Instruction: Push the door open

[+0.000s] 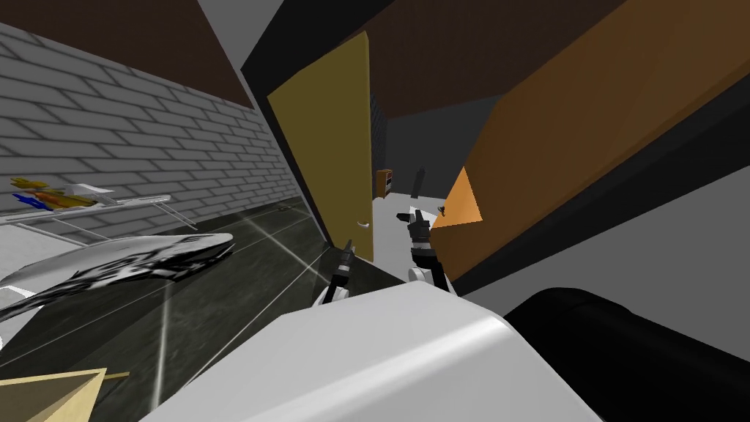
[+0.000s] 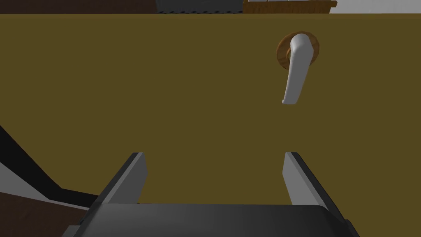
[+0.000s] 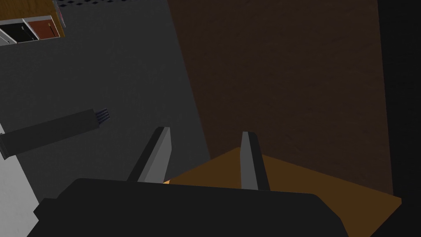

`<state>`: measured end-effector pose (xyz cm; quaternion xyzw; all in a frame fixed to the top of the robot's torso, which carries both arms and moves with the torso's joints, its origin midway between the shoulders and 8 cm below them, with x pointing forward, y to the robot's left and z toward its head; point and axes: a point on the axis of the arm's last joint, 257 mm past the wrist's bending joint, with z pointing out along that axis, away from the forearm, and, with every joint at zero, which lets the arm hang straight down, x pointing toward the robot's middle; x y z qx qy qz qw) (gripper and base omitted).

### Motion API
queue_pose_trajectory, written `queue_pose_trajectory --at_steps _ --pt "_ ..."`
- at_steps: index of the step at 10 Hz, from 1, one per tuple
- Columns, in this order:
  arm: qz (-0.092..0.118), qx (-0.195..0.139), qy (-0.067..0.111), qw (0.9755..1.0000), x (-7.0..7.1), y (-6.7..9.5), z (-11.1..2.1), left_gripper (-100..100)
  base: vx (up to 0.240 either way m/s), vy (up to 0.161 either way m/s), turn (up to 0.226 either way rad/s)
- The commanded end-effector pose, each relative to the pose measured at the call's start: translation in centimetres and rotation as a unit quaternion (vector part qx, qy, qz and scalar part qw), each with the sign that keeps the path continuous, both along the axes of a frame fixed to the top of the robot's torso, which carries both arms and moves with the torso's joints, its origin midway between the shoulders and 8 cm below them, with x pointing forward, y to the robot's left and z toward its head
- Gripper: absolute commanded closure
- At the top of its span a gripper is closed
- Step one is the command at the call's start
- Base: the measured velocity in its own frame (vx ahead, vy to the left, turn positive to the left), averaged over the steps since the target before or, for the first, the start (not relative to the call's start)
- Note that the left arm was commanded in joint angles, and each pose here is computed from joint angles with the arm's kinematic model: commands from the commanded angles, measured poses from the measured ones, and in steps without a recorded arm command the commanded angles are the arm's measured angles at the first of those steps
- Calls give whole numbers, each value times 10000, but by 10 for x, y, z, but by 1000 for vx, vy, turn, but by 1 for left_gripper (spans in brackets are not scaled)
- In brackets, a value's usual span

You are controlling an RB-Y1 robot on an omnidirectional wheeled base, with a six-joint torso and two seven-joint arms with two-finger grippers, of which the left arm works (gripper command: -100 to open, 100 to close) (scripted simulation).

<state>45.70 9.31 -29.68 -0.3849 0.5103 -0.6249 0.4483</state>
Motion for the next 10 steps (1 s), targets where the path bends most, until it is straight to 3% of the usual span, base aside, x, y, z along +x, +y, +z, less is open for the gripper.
queue_pose_trajectory --at_steps 1,10 --pt "-45 18 54 10000 0 -3 -7 -100 39 43 -66" --pt "-329 180 437 9983 -5 -23 -51 -100 63 77 -90"
